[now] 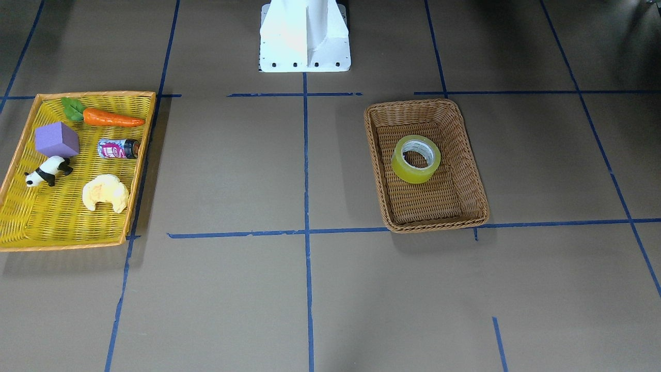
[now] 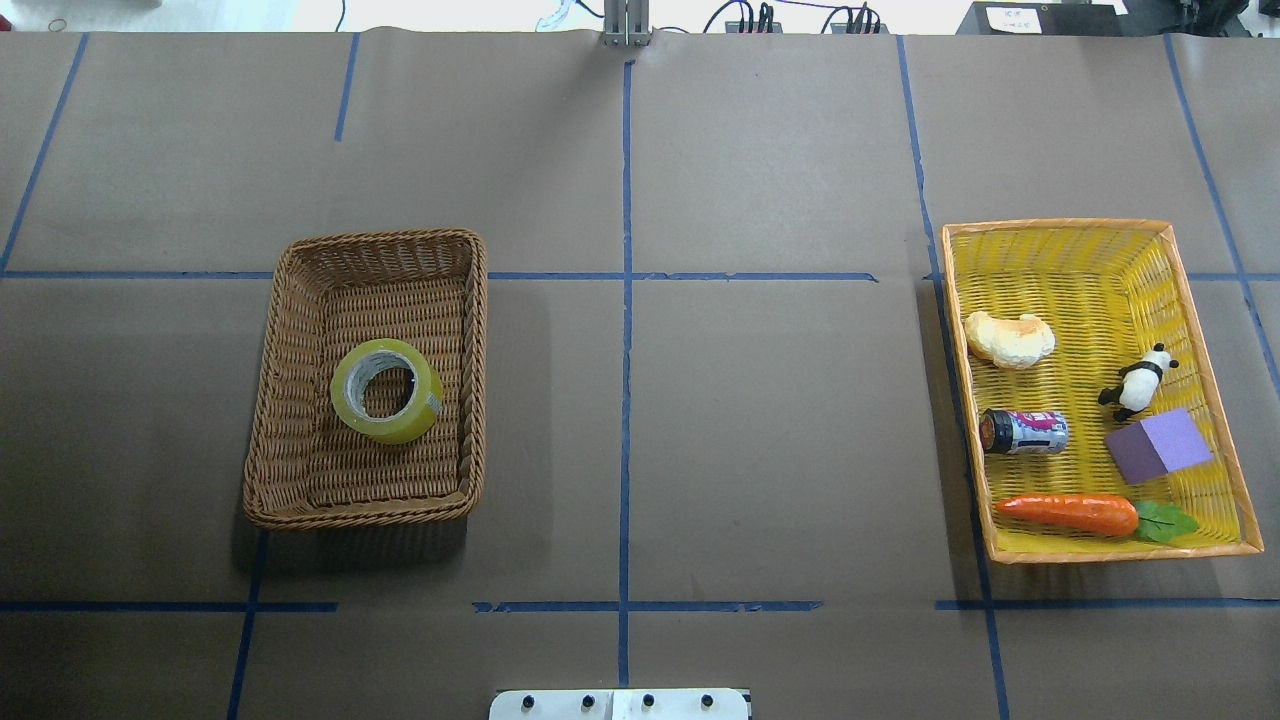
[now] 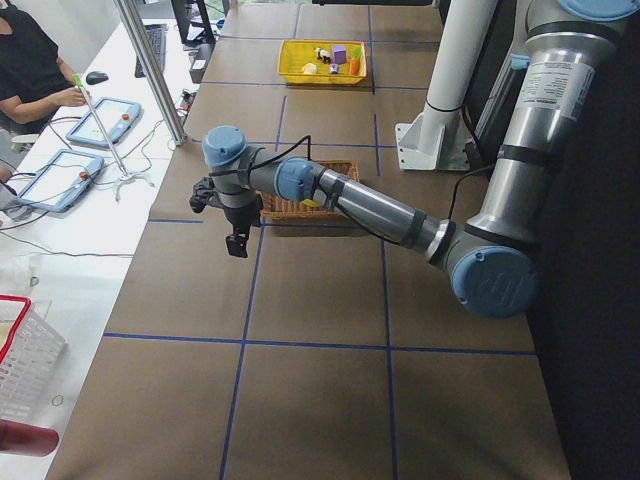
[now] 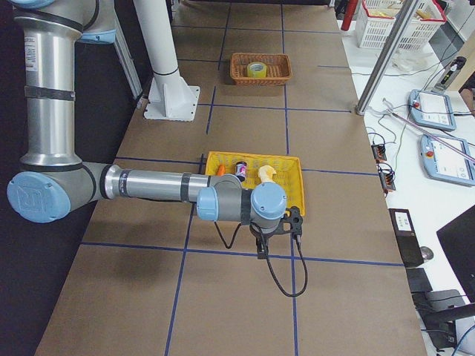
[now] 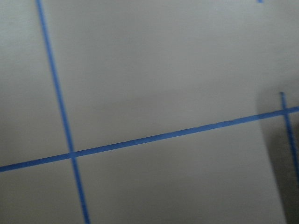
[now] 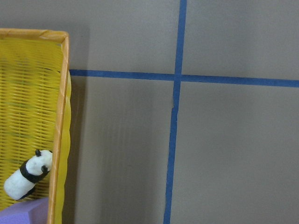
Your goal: Move tape to another basket
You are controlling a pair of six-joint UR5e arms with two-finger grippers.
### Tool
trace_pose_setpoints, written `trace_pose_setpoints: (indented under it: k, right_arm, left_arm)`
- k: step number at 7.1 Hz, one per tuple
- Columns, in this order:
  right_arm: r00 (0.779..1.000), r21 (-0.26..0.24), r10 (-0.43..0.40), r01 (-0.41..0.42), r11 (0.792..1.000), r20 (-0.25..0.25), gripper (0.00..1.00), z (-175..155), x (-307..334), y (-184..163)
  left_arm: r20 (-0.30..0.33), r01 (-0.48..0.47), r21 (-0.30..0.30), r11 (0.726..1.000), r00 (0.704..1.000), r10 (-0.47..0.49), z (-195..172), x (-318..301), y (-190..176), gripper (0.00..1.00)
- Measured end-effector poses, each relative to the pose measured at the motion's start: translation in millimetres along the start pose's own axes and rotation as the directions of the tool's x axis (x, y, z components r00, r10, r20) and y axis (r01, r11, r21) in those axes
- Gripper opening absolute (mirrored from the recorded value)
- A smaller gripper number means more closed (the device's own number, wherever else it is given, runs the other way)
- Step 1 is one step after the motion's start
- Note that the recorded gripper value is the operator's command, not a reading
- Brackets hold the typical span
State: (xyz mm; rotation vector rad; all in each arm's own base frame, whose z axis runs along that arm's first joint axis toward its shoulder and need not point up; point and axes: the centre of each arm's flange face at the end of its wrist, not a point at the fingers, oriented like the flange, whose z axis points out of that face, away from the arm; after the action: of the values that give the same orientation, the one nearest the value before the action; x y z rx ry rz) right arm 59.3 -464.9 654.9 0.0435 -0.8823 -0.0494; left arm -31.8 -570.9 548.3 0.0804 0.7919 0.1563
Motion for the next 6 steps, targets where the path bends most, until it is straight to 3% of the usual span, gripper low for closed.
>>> trace_pose_setpoints:
  k: [3,6]
  right_arm:
    - [1.0,0.011,-0.011,0.011,1.0,-0.005,1.0,-5,-5,-7]
    - [1.0,0.012,-0.012,0.012,1.0,-0.005,1.0,-5,-5,-7]
  left_arm:
    - [-0.014,0.004,-0.05,0.999,1.0,-0.005,30,-87,32,1.0]
    - [-0.021,0.013,-0.057,0.998,1.0,-0.014,57,-110,64,1.0]
